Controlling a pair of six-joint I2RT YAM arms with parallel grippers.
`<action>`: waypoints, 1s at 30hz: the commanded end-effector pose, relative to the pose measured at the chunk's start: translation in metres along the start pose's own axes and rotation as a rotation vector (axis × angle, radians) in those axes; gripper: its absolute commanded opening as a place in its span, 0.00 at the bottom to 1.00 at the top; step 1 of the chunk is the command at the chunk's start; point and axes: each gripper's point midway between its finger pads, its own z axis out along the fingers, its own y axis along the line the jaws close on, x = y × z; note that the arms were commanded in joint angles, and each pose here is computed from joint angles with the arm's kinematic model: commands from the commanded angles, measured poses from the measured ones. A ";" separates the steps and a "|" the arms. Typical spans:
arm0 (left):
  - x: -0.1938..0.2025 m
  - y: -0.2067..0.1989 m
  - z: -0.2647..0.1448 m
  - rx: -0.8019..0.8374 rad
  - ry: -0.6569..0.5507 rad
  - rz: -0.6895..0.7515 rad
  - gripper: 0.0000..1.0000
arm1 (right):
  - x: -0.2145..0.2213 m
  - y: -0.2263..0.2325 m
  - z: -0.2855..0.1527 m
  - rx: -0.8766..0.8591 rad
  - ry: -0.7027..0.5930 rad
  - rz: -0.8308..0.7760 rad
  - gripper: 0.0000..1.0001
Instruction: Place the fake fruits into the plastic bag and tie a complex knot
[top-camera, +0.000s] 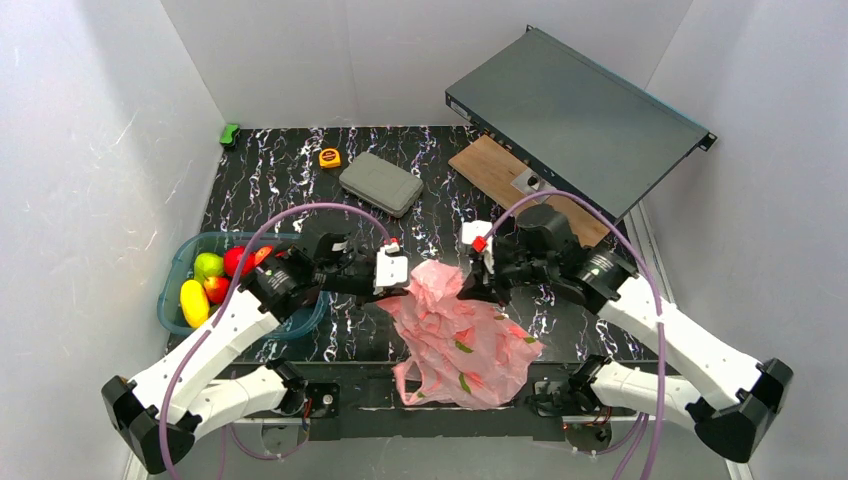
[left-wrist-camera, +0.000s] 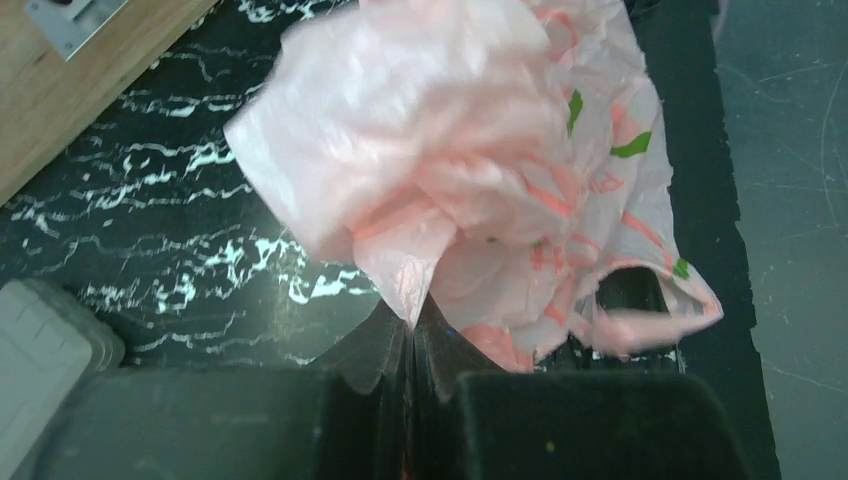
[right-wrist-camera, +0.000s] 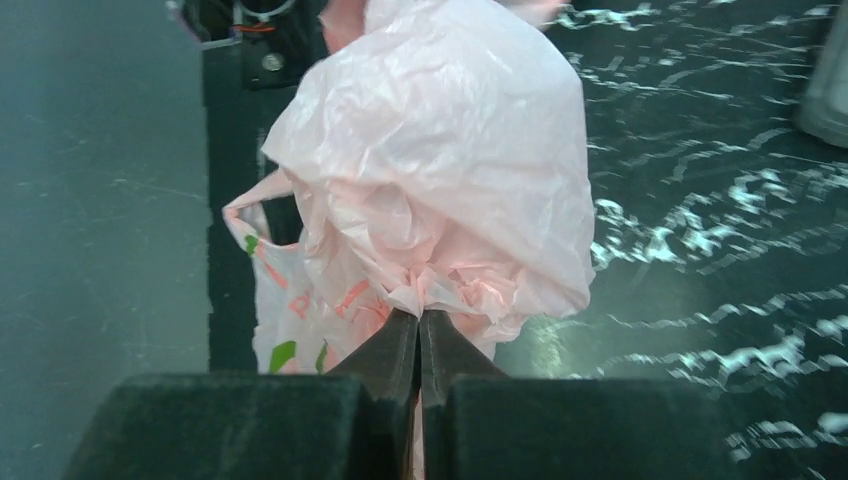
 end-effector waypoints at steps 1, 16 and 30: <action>0.019 -0.007 -0.026 -0.066 0.068 -0.035 0.00 | -0.010 -0.017 -0.041 0.200 -0.027 -0.058 0.01; 0.094 0.009 -0.063 -0.213 0.233 -0.369 0.00 | -0.029 -0.064 -0.110 0.623 -0.146 -0.163 0.01; 0.056 0.014 -0.073 -0.221 0.089 -0.052 0.00 | -0.037 -0.033 -0.089 0.386 -0.143 -0.143 0.88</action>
